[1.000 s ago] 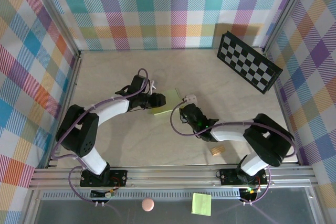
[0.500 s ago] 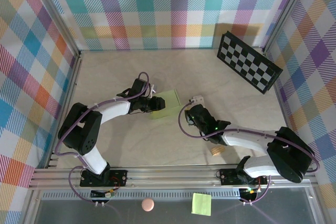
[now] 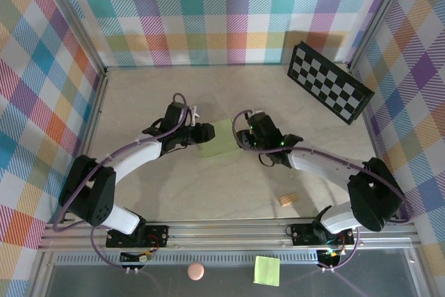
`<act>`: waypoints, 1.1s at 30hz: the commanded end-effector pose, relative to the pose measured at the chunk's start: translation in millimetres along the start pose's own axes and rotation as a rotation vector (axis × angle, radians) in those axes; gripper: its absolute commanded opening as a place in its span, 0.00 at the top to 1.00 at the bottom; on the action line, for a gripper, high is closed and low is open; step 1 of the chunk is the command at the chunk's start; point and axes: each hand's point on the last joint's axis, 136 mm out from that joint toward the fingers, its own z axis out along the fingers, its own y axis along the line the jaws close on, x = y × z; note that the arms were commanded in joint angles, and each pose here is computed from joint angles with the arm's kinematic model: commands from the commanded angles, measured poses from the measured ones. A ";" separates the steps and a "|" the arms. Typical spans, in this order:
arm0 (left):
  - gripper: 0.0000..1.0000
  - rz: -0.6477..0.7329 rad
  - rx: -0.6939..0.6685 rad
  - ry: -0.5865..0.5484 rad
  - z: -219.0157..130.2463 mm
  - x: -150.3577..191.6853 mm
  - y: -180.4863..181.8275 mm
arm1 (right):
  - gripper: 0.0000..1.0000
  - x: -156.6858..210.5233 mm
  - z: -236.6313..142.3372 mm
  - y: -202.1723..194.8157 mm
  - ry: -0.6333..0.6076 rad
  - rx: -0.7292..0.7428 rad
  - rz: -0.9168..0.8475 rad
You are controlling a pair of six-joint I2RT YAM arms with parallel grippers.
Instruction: Fold the paper box
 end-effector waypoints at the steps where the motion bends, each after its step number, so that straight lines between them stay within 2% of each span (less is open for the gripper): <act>1: 0.51 -0.037 -0.096 -0.044 -8.4 -0.7 21.3 | 0.57 12.3 3.9 9.4 0.157 -0.116 0.099; 6: 0.48 -0.063 -0.159 -0.007 -5.7 9.7 39.7 | 0.55 9.8 17.1 15.4 0.255 -0.184 0.103; 13: 0.51 -0.095 -0.174 0.044 11.2 21.2 54.5 | 0.54 11.7 47.3 15.2 0.377 -0.231 0.106; 26: 0.56 -0.084 -0.165 0.118 37.0 32.6 65.1 | 0.54 14.0 85.0 -5.2 0.457 -0.175 0.104; 33: 0.61 -0.086 -0.135 0.157 44.7 38.6 62.7 | 0.61 23.3 94.0 0.2 0.499 -0.215 0.114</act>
